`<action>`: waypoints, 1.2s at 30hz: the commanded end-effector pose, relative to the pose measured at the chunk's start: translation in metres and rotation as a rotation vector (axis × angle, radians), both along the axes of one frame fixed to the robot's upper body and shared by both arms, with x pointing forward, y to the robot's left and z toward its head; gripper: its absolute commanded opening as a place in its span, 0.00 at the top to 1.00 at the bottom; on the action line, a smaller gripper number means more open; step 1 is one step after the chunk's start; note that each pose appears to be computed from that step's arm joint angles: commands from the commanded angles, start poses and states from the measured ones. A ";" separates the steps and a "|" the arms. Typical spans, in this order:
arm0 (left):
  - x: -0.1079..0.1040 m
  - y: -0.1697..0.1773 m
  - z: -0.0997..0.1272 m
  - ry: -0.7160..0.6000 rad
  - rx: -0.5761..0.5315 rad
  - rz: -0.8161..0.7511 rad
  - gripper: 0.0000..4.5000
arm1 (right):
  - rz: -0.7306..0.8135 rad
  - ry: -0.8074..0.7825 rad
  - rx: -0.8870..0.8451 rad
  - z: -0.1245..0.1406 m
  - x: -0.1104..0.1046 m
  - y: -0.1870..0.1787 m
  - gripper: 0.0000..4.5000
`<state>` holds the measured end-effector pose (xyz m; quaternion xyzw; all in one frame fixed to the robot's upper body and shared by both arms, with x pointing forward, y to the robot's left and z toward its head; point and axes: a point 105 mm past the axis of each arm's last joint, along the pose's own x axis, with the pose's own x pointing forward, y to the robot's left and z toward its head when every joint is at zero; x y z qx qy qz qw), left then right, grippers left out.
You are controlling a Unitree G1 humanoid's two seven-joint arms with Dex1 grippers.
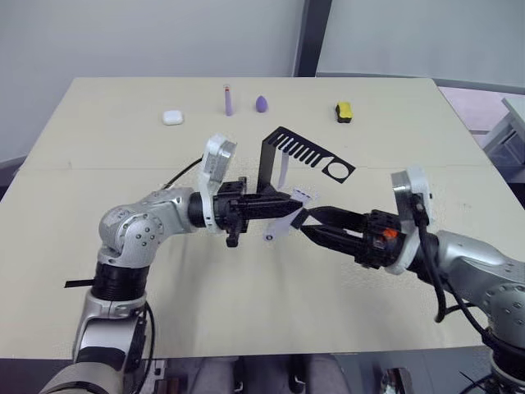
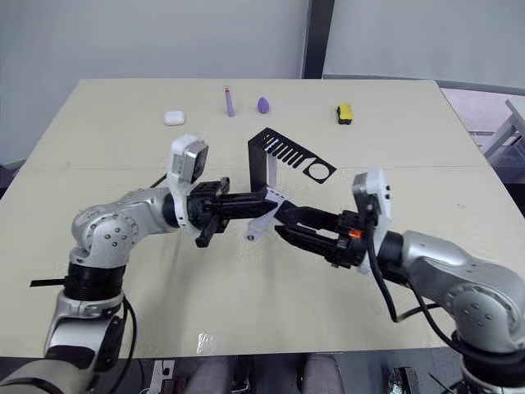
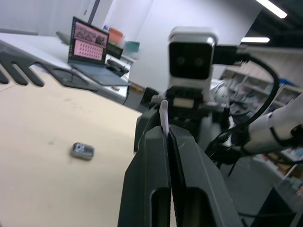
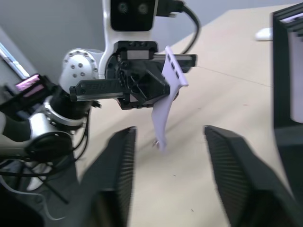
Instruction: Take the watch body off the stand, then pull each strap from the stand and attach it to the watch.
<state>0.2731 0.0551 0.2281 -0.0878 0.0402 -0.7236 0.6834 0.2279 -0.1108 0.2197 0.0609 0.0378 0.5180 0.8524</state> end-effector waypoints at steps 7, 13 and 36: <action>-0.007 0.024 -0.030 -0.251 0.213 -0.017 1.00 | -0.652 -0.033 -0.283 -0.047 -0.013 -0.102 0.01; -0.007 0.023 -0.038 -0.405 0.239 -0.061 1.00 | -0.853 0.013 -0.307 -0.077 -0.018 -0.135 0.01; -0.012 0.014 -0.035 -0.375 0.183 -0.050 1.00 | -0.933 0.111 -0.296 -0.128 0.048 -0.137 0.01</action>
